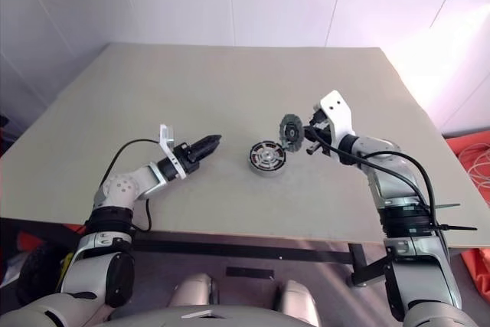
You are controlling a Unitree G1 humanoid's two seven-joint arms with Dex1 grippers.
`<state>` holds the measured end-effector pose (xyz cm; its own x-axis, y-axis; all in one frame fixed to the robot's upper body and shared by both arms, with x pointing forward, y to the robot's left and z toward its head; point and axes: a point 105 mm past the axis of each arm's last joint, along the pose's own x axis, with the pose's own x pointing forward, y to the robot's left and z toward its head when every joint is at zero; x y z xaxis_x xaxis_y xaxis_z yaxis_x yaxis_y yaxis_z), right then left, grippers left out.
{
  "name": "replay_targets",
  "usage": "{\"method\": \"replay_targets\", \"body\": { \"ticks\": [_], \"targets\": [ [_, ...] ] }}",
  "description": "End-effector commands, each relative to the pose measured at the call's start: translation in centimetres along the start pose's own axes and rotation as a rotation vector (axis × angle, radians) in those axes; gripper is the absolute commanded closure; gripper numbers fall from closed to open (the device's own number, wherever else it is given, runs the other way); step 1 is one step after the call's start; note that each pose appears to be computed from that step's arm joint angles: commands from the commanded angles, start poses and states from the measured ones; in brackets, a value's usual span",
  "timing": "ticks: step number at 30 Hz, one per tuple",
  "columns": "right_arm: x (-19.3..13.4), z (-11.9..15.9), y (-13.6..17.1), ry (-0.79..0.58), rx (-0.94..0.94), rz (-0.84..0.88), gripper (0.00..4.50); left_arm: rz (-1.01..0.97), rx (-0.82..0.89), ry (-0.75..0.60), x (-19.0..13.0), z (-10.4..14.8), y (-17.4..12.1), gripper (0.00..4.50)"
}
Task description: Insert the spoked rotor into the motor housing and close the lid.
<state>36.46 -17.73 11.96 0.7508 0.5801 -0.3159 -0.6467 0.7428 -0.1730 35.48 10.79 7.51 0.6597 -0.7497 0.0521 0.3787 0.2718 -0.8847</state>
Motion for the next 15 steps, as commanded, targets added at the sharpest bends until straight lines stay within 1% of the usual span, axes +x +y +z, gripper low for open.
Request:
{"method": "replay_targets", "body": {
  "ticks": [1, 12, 15],
  "targets": [
    [0.0, 2.7, 0.9, -0.082, -0.04, 0.042, 4.5, -0.023, 0.039, -0.012, 0.0, 0.8, -0.8, 2.15],
    [1.7, 2.3, 4.5, -0.111, 0.036, 0.134, 4.5, -0.014, 0.042, -0.009, -0.1, 0.9, -0.7, 2.15],
    [2.2, 1.6, 5.9, -0.099, 0.062, 0.171, 4.5, -0.012, 0.045, -0.011, -0.1, 1.0, -0.6, 2.15]
  ]
}}
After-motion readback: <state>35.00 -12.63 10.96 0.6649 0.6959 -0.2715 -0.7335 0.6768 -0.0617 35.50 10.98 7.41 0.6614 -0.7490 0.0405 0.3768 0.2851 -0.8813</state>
